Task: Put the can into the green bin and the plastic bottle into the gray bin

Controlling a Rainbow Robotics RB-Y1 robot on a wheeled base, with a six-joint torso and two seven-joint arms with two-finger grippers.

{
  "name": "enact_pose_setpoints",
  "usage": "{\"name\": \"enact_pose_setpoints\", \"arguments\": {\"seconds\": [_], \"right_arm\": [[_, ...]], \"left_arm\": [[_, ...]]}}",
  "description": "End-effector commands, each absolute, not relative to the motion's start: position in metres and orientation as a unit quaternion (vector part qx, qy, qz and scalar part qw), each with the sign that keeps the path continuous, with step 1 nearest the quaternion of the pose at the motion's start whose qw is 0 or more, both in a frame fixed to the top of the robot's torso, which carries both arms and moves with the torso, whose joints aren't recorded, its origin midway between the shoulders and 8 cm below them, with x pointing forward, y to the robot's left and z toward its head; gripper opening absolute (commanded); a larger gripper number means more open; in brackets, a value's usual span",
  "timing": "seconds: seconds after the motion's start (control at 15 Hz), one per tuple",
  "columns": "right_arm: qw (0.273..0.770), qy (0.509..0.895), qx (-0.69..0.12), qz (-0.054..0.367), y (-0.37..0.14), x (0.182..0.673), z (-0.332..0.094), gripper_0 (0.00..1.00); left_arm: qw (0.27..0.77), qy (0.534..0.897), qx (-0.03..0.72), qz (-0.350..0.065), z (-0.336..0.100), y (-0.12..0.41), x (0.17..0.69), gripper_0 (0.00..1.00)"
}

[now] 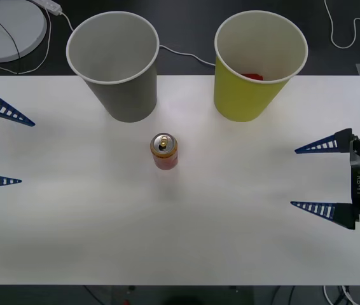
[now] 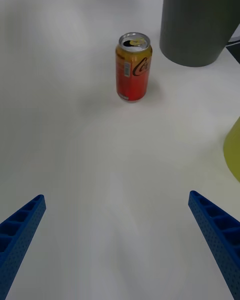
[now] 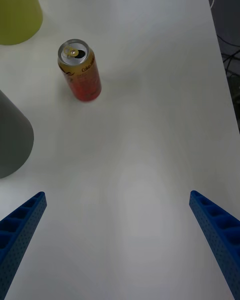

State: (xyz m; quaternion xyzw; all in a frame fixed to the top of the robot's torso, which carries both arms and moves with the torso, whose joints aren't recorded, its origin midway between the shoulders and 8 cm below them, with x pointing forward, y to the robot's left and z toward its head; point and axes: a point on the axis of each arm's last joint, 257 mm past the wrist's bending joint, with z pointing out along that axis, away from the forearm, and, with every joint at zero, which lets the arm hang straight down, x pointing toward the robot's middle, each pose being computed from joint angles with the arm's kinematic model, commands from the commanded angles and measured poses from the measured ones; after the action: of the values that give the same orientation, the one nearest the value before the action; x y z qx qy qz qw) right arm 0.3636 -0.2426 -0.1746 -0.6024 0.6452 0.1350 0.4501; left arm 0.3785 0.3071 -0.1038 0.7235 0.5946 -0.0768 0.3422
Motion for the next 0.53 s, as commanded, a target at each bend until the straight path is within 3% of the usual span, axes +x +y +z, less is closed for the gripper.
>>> {"name": "enact_pose_setpoints", "arguments": {"seconds": [0.07, 0.27, 0.53], "right_arm": [[0.475, 0.650, -0.572, 0.157, -0.227, 0.371, -0.185, 1.00], [0.500, 0.650, -0.542, 0.182, -0.213, 0.378, -0.197, 1.00], [0.535, 0.632, -0.531, 0.181, -0.203, 0.388, -0.209, 1.00]], "left_arm": [[0.342, 0.595, 0.724, -0.077, -0.104, 0.307, 0.378, 1.00], [0.342, 0.595, 0.724, -0.077, -0.104, 0.307, 0.378, 1.00], [0.342, 0.595, 0.724, -0.077, -0.104, 0.307, 0.378, 1.00]]}}
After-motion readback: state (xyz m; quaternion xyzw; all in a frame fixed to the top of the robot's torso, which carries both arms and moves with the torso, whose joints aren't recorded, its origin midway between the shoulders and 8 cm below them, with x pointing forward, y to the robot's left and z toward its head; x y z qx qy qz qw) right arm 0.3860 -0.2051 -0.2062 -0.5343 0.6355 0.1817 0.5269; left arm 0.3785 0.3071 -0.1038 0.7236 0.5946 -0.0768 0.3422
